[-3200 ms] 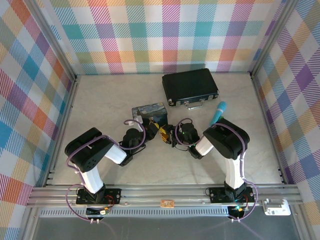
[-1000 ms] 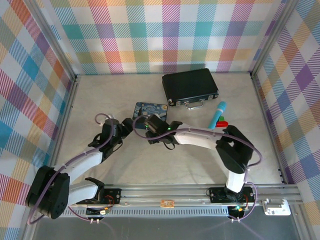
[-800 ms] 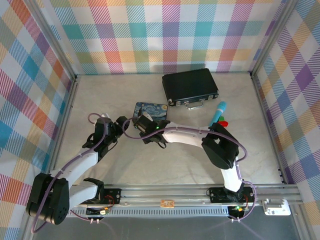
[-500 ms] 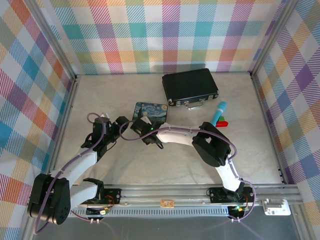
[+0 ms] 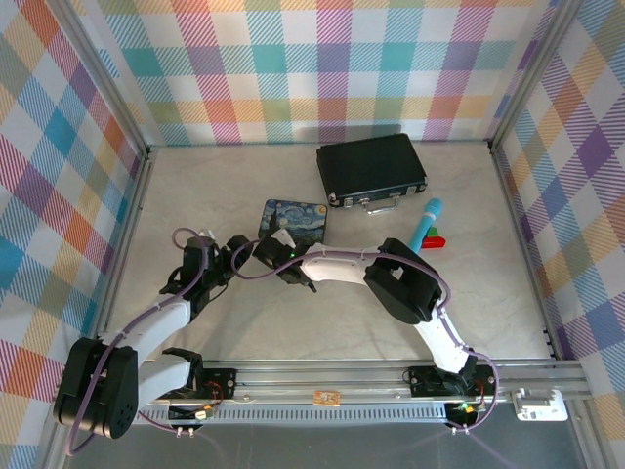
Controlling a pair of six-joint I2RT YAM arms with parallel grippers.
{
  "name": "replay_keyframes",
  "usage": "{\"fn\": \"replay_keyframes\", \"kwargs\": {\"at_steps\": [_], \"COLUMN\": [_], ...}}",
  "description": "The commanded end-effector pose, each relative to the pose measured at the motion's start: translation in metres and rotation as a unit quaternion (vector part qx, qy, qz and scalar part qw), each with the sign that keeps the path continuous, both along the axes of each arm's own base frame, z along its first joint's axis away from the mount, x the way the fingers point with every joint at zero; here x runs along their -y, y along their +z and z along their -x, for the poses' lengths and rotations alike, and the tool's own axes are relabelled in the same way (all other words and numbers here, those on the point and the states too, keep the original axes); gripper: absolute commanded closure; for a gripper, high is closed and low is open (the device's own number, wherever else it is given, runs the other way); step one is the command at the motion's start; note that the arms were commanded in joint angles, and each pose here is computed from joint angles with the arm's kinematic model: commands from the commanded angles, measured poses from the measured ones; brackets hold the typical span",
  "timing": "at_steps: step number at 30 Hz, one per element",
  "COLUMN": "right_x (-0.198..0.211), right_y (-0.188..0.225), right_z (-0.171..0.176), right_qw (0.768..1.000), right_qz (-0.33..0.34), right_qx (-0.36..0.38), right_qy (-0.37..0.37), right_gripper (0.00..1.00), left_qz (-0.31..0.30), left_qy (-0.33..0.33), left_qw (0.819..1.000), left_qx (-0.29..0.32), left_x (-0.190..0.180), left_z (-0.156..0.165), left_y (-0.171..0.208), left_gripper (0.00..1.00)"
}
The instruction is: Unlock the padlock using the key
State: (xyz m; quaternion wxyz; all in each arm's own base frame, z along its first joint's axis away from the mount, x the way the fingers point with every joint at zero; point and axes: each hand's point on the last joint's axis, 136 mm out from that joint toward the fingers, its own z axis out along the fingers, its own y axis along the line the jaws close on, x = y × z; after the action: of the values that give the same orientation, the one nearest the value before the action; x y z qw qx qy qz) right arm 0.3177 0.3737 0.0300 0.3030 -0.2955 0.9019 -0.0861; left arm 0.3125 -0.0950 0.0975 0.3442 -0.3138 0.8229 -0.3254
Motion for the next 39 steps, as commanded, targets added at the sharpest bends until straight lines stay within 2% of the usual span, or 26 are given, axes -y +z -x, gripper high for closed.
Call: {"fn": "replay_keyframes", "kwargs": {"at_steps": [1,11,19,24,30,39], "right_x": [0.002,-0.006,-0.019,-0.022,-0.019,-0.016], "right_y": [-0.002,0.004,0.013,0.023,0.023,0.024], "right_z": [-0.008,-0.001,0.013,0.029,0.037,0.034], "right_qw": [1.0,0.999,0.982,0.959,0.933,0.924], "right_qz": [0.006,-0.036,-0.129,-0.192,-0.249,-0.272], "right_qx": [0.013,-0.011,-0.082,-0.131,-0.191,-0.21], "right_qy": [-0.004,0.032,0.109,0.162,0.176,0.169], "right_gripper": [0.63,0.83,0.94,0.98,0.99,1.0], "left_qz": [0.013,0.013,0.042,0.049,0.068,0.066], "left_qy": [0.012,0.005,-0.007,-0.028,-0.045,-0.079], "left_qw": [1.0,0.999,0.998,0.996,0.994,0.992], "left_qx": [0.019,0.036,0.055,0.063,0.071,0.079], "left_x": [-0.005,-0.006,0.004,0.02,0.046,0.087], "left_z": [0.0,0.016,0.02,0.021,0.022,0.004], "left_y": [0.006,0.009,0.013,0.019,0.014,0.01], "left_gripper": [0.23,0.26,0.3,0.38,0.56,0.63]}}
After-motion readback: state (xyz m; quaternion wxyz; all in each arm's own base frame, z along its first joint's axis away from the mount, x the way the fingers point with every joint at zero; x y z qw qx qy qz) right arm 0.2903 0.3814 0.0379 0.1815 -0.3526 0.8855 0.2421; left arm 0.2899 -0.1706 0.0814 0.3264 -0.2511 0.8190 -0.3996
